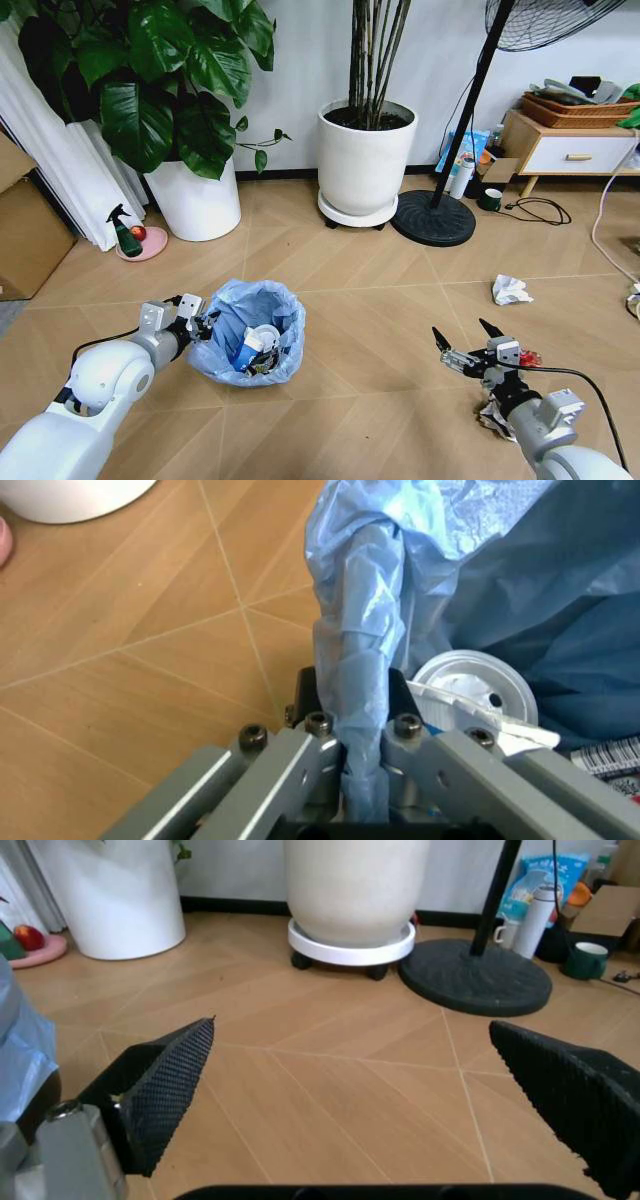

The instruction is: Pick up the trash bin and place the garbage on the floor into it.

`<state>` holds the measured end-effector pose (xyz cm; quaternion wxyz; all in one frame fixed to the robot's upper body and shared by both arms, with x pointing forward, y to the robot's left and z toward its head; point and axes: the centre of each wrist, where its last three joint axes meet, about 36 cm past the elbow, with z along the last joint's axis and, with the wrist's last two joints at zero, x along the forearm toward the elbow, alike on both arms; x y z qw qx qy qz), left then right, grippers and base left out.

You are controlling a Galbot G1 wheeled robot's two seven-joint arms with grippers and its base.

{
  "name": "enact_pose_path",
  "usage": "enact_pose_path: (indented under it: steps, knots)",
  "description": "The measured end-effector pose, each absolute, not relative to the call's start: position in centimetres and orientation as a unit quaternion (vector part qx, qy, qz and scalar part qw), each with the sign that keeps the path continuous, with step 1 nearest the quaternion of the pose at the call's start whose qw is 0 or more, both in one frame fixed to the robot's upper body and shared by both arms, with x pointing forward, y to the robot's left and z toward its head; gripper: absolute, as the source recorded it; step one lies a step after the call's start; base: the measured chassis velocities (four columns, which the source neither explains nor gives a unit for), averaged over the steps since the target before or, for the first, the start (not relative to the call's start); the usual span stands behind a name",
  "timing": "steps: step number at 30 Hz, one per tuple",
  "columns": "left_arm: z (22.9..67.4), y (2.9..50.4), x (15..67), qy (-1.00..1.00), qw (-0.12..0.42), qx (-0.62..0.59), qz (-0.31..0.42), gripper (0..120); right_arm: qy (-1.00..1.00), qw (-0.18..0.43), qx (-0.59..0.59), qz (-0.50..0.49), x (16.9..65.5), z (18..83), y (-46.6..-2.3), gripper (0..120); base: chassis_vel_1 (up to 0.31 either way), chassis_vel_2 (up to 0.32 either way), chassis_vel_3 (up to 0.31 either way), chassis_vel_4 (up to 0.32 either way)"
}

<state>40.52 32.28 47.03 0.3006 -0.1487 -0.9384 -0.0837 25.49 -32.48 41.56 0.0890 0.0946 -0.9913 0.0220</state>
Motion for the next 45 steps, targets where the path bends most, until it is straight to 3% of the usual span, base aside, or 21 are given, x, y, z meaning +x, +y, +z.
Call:
enact_pose_path:
  steps: [45]
  knots:
    - [46.1,31.5,40.7,-0.937,0.306,-0.153,-0.074,0,-0.990,0.096,0.098,0.023,26.8,40.4,-33.1,100,-0.122,-0.142,0.123,0.143]
